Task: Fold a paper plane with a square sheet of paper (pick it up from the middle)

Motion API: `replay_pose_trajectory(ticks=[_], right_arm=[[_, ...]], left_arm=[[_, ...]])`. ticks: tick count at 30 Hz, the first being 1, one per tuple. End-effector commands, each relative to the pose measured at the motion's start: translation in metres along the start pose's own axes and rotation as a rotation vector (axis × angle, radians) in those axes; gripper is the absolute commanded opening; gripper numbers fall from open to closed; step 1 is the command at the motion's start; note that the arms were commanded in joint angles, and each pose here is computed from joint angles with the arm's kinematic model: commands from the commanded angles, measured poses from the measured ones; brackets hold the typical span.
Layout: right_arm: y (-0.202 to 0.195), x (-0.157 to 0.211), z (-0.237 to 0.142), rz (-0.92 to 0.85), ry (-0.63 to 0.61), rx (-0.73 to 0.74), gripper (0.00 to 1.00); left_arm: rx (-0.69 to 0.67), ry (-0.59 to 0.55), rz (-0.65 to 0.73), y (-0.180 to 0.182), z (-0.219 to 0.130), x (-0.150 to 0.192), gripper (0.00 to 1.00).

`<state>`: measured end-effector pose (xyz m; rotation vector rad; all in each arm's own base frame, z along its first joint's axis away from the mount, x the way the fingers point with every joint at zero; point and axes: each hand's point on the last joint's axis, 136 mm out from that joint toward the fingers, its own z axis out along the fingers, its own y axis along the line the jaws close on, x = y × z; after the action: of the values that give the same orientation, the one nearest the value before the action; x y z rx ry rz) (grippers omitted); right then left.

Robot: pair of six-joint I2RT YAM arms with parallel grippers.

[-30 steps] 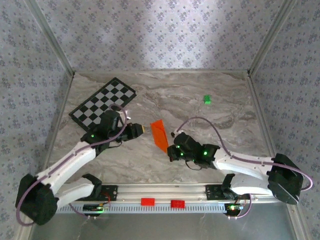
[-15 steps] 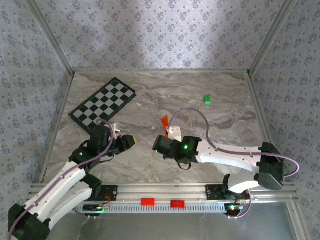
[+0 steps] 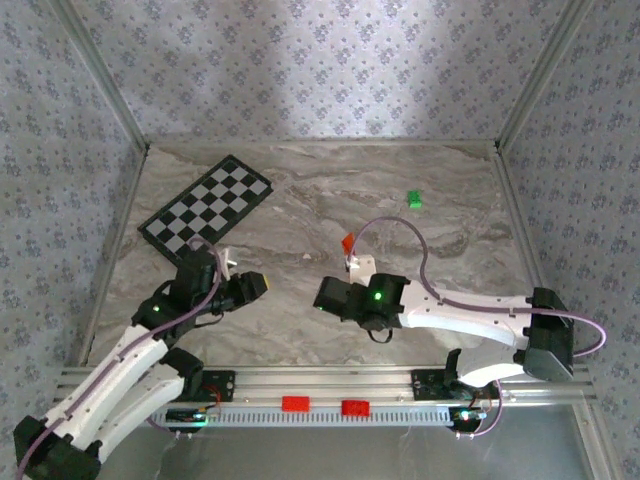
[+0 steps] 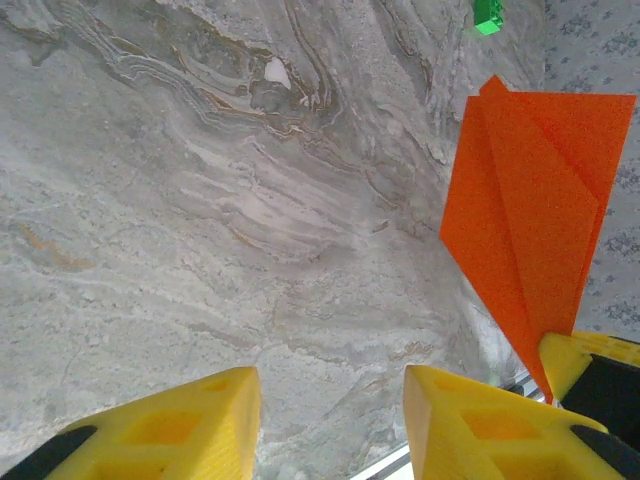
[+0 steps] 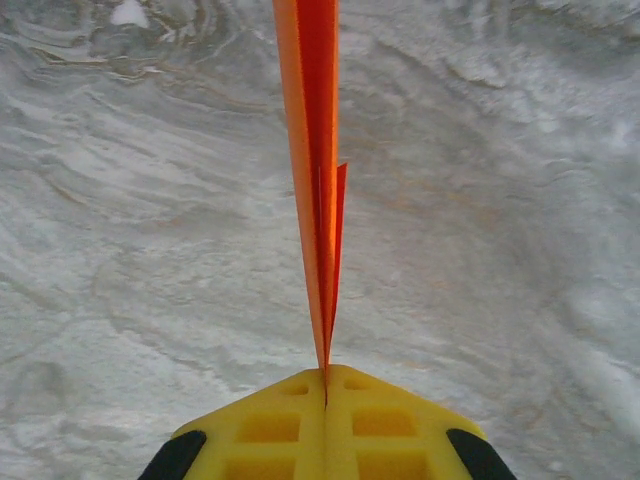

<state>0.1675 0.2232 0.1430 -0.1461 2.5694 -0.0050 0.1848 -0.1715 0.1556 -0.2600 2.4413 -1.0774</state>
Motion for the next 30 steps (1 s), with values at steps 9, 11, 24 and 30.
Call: replay_pose_trajectory(ticks=[9, 11, 24, 30], right_arm=[[-0.039, -0.040, -0.008, -0.286, -0.105, 0.205, 0.00], [-0.039, -0.043, 0.000, -0.343, -0.086, 0.251, 0.00], [0.069, 0.010, 0.076, -0.541, 0.126, 0.155, 0.10], [0.127, 0.013, 0.058, -0.313, 0.197, -0.354, 0.41]], left_arm=[[-0.109, -0.079, -0.075, 0.035, -0.026, -0.009, 0.51], [-0.163, -0.086, -0.152, 0.050, -0.032, -0.010, 0.51], [-0.294, -0.155, -0.257, 0.082, -0.045, -0.029, 0.62], [-0.183, -0.130, -0.216, 0.065, -0.034, -0.032, 0.64]])
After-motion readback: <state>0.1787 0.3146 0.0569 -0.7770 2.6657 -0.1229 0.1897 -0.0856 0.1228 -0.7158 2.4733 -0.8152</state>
